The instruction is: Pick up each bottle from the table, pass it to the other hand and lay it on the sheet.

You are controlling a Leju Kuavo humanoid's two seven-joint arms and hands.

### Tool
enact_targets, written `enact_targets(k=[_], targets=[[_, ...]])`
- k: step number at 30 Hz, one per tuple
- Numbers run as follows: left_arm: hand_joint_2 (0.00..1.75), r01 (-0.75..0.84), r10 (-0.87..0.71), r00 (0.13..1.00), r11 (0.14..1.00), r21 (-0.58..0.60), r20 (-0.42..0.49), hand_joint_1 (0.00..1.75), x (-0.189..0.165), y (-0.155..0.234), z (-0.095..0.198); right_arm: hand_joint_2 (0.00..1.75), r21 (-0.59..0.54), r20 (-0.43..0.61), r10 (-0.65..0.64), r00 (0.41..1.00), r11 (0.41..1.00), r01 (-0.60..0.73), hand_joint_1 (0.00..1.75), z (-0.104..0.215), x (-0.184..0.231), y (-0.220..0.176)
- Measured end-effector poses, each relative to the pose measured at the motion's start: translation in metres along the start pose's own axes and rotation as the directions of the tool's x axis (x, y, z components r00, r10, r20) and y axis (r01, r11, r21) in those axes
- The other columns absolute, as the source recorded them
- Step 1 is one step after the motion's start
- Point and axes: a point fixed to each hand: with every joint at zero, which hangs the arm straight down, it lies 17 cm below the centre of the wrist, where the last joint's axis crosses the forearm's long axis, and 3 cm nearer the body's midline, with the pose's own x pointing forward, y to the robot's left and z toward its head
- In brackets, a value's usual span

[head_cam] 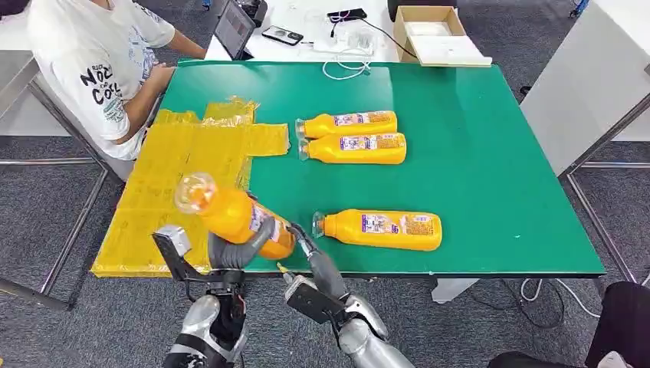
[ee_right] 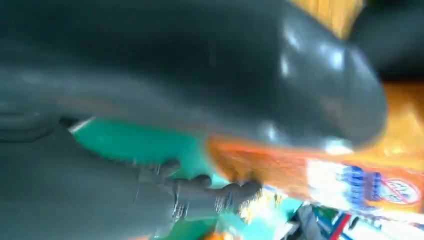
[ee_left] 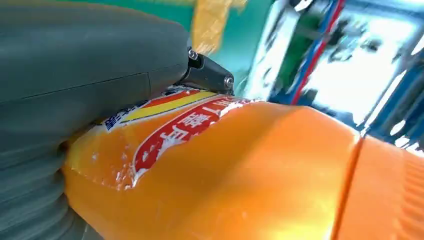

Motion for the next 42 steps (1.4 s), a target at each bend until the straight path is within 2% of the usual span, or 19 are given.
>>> enact_targets(k=[5,7,8,10,11,12,14,20,24,25,28,33,38,42], targets=[[1.75,0.079,-0.085,0.993,0.994,0.073,0.083,1.75,0.024,0.019,-0.026,0.0,-0.074,0.036,0.009,0.999,0.997,-0.007,0.0,0.001,0.016,-0.021],[1.75,0.188,-0.207,0.968,0.973,0.136,0.143,1.75,0.039,0.032,-0.036,0.0,-0.118,0.069,0.03,0.997,0.993,-0.022,0.0,0.0,0.025,-0.034],[1.75,0.292,-0.323,0.93,0.939,0.179,0.175,1.75,0.048,0.04,-0.042,0.0,-0.164,0.092,0.05,0.994,0.986,-0.034,0.0,-0.001,0.033,-0.044],[1.75,0.537,-0.596,0.769,0.798,0.274,0.231,1.75,0.067,0.053,-0.055,0.0,-0.318,0.149,0.118,0.982,0.946,-0.065,0.0,-0.001,0.057,-0.077],[1.75,0.619,-0.684,0.687,0.728,0.297,0.246,1.75,0.073,0.058,-0.062,0.0,-0.393,0.166,0.147,0.975,0.917,-0.071,0.0,0.0,0.07,-0.094],[1.75,0.7,-0.764,0.591,0.645,0.306,0.258,1.75,0.075,0.061,-0.069,0.0,-0.47,0.186,0.171,0.967,0.88,-0.065,0.0,0.002,0.085,-0.113],[1.75,0.795,-0.846,0.459,0.528,0.298,0.273,1.75,0.072,0.064,-0.077,0.0,-0.556,0.215,0.196,0.957,0.83,-0.045,0.0,0.007,0.105,-0.137],[1.75,0.929,-0.955,0.2,0.256,0.266,0.221,1.75,0.057,0.099,-0.092,0.0,-0.63,0.289,0.206,0.935,0.776,0.023,0.0,0.015,0.142,-0.164],[1.75,0.984,-0.983,-0.063,-0.033,0.172,0.173,1.75,0.035,0.122,-0.096,0.0,-0.649,0.32,0.207,0.925,0.759,0.055,0.0,0.018,0.156,-0.173],[1.75,0.984,-0.98,-0.122,-0.1,0.145,0.155,1.75,0.029,0.129,-0.097,1.75,-0.656,0.327,0.209,0.922,0.752,0.062,0.0,0.019,0.16,-0.175],[1.75,0.972,-0.967,-0.23,-0.222,0.079,0.11,1.75,0.014,0.149,-0.099,1.75,-0.668,0.346,0.211,0.914,0.74,0.082,0.0,0.02,0.169,-0.181],[1.75,0.948,-0.949,-0.313,-0.315,-0.036,0.039,1.75,-0.014,0.177,-0.094,1.75,-0.653,0.366,0.188,0.911,0.749,0.108,0.0,0.019,0.172,-0.181],[1.75,0.913,-0.922,-0.371,-0.383,-0.14,0.109,1.75,-0.044,0.185,-0.083,1.75,-0.635,0.377,0.174,0.91,0.763,0.118,0.0,0.017,0.173,-0.178],[1.75,0.894,-0.926,-0.357,-0.378,-0.241,0.125,1.75,-0.064,0.199,-0.07,1.75,-0.618,0.38,0.161,0.911,0.777,0.121,0.0,0.015,0.171,-0.174]])
